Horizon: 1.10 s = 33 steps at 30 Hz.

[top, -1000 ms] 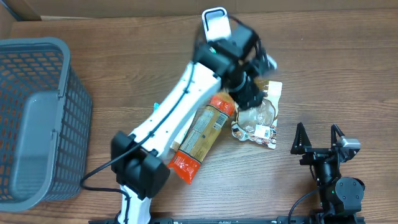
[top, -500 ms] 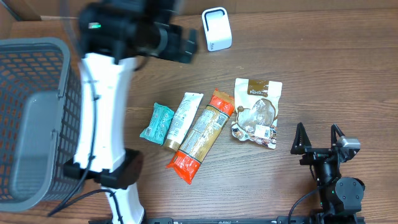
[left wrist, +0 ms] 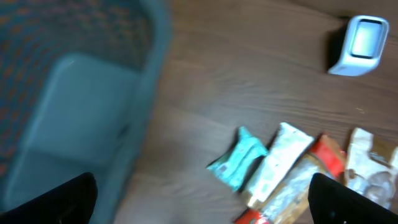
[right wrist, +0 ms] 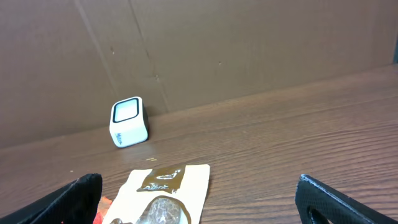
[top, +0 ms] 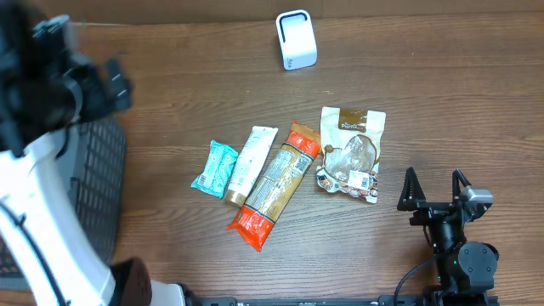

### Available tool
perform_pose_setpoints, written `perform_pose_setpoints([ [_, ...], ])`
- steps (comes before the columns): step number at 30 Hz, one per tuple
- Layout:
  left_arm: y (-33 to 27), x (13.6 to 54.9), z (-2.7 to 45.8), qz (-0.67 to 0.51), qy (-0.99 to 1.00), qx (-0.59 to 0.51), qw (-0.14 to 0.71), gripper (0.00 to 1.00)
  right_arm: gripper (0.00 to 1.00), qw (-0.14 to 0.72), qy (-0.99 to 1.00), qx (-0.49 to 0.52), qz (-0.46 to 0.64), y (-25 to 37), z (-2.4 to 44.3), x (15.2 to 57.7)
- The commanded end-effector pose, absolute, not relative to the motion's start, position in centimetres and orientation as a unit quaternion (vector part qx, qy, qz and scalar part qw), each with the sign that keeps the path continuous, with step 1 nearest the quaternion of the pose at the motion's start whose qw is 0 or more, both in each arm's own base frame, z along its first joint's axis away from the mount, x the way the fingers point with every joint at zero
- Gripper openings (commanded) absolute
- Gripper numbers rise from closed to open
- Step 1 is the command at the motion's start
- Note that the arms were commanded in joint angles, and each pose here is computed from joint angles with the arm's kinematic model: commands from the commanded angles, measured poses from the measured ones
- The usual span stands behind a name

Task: Scan the item barcode

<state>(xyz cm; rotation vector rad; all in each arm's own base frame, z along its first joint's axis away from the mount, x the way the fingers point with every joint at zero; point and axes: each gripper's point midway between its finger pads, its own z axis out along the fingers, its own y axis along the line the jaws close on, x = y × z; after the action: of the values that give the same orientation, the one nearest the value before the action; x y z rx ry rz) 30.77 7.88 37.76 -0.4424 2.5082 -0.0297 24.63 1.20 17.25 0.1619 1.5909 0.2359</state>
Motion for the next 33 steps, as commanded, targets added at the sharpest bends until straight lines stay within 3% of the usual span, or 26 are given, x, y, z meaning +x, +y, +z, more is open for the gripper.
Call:
perform_pose_setpoints([
  [1, 7.36, 29.16, 37.85, -0.031, 0.946, -0.101, 0.307, 1.0, 1.0, 0.693, 0.71, 0.075, 0.102, 1.04, 17.06, 24.63],
  [4, 6.64, 28.67, 37.71, -0.035, 0.947, -0.064, 0.312, 1.0, 1.0, 0.693, 0.71, 0.075, 0.102, 1.04, 17.06, 24.63],
  [33, 6.62, 28.51, 37.13, -0.039, 0.95, -0.073, 0.301, 1.0, 1.0, 0.693, 0.71, 0.075, 0.102, 1.04, 17.06, 24.63],
])
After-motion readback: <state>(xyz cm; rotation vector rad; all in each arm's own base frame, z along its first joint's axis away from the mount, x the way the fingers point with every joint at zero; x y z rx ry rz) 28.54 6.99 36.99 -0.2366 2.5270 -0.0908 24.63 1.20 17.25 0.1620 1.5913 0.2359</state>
